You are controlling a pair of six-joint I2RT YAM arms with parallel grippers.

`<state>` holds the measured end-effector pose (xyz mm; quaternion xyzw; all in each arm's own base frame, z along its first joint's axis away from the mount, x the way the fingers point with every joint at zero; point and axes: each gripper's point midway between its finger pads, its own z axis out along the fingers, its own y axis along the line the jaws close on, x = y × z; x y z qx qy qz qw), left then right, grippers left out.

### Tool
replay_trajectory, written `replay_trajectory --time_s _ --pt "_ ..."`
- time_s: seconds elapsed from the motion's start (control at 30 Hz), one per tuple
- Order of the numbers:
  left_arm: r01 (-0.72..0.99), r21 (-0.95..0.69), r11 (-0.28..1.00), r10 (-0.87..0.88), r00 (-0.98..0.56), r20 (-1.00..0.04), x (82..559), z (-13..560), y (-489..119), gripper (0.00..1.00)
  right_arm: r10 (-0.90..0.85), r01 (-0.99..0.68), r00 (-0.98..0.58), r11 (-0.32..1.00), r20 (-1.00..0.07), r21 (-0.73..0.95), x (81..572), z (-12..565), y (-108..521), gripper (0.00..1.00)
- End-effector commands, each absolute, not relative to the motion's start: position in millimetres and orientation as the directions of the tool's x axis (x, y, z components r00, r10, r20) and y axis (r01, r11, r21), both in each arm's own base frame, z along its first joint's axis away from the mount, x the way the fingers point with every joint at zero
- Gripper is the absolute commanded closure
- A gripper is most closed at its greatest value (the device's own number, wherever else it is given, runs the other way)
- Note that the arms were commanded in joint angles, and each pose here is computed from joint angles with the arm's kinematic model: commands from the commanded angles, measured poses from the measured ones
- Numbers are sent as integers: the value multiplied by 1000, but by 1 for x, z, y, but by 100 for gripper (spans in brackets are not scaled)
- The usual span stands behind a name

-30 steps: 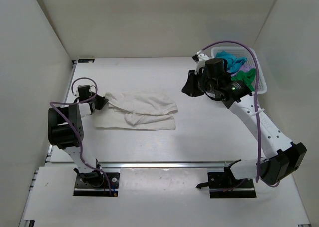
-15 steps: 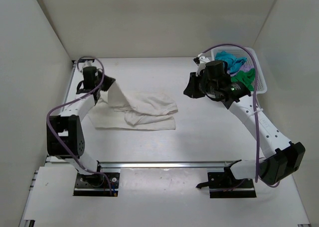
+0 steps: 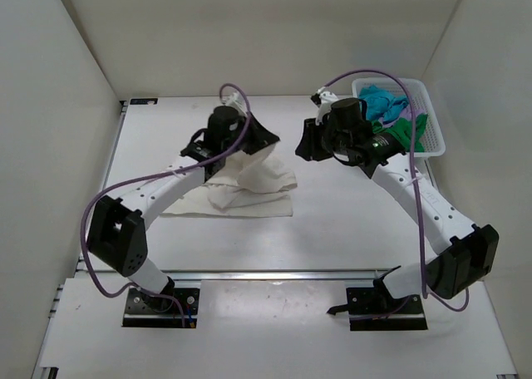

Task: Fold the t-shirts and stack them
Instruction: Flatten out the tshirt

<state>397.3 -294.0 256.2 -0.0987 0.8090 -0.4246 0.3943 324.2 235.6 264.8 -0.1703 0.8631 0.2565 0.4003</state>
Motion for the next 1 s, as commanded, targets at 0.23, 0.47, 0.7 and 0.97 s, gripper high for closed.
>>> replay_trajectory --time_s 0.23,0.47,0.7,0.97 --pt "120 -807 579 -374 -840 -393 380 170 -372 55 108 -376 -659 810 -744 450 325 234 189 73" --pt "121 -817 563 -440 -794 -420 388 192 -316 13 226 -275 -742 756 -631 594 326 186 192 64" --pt "-35 -759 650 -552 -708 -440 356 174 -189 42 239 -195 -823 734 -516 651 284 127 229 65" --pt "-127 -689 714 -528 -743 -410 313 121 -161 44 284 -174 -798 735 -531 655 289 93 222 58"
